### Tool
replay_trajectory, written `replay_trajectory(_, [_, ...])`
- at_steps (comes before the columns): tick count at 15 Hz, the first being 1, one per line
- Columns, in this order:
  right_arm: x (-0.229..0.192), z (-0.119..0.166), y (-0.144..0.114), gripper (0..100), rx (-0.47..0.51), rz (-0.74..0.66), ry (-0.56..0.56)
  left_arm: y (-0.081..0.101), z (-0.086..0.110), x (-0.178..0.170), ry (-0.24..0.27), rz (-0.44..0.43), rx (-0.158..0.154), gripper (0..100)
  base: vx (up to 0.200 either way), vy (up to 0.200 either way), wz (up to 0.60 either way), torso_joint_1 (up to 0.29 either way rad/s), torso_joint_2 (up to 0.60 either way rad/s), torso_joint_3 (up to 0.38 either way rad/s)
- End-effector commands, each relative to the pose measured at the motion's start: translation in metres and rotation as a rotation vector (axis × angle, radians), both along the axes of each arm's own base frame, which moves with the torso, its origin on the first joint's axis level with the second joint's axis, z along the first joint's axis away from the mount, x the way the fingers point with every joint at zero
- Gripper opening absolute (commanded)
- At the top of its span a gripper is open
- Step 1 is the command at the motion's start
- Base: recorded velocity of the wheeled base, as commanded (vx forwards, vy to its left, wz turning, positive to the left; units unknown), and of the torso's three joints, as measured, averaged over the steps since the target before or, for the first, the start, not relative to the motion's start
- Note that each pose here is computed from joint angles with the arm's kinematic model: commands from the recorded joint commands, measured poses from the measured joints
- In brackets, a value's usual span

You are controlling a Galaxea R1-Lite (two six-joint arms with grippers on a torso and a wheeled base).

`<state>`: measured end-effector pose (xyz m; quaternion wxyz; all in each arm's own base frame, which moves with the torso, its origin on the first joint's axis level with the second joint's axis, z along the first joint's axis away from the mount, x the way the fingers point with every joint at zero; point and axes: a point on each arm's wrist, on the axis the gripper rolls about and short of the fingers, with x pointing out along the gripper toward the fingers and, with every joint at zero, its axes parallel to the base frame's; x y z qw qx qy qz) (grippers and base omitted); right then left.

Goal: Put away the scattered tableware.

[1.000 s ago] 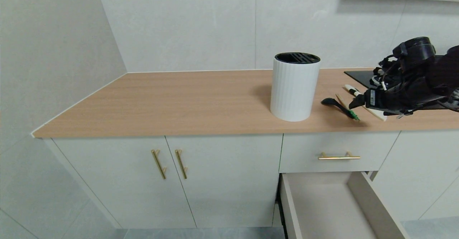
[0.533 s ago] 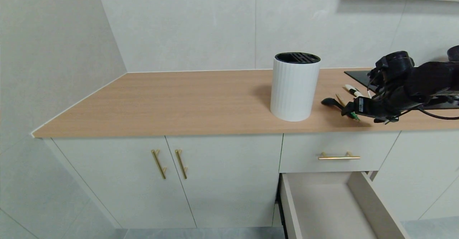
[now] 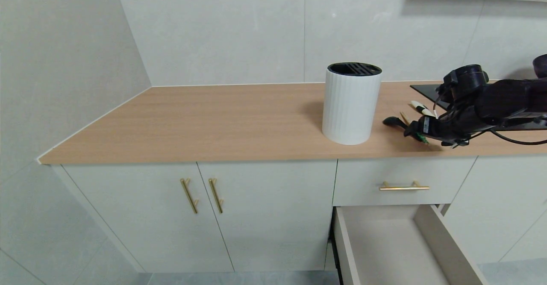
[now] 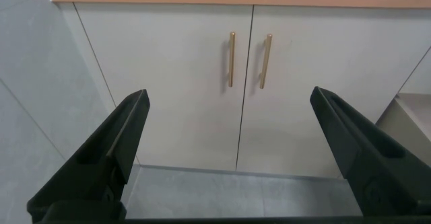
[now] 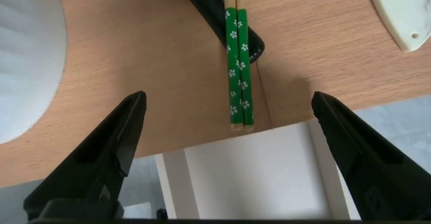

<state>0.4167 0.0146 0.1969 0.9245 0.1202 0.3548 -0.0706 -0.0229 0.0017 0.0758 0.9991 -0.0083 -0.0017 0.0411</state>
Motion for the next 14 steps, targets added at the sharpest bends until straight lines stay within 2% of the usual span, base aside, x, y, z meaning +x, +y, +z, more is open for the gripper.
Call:
replay_trajectory(1, [0.002, -0.002, 0.000, 100, 0.000, 0.000, -0.001, 0.000, 0.000, 0.000, 0.000, 0.000, 0.000, 100, 0.000, 0.000, 0.00, 0.000, 0.00, 0.000])
replay_trajectory(12, [0.009, -0.012, 0.000, 100, -0.001, 0.001, 0.005, 0.000, 0.000, 0.000, 0.000, 0.000, 0.000, 100, 0.000, 0.000, 0.00, 0.000, 0.00, 0.000])
replay_trajectory(13, [0.009, -0.012, 0.000, 0, -0.001, 0.001, 0.000, 0.000, 0.000, 0.000, 0.000, 0.000, 0.000, 100, 0.000, 0.000, 0.00, 0.000, 0.00, 0.000])
replay_trajectory(14, [0.010, -0.013, 0.000, 0, -0.001, 0.001, -0.001, 0.000, 0.000, 0.000, 0.000, 0.000, 0.000, 100, 0.000, 0.000, 0.00, 0.000, 0.00, 0.000])
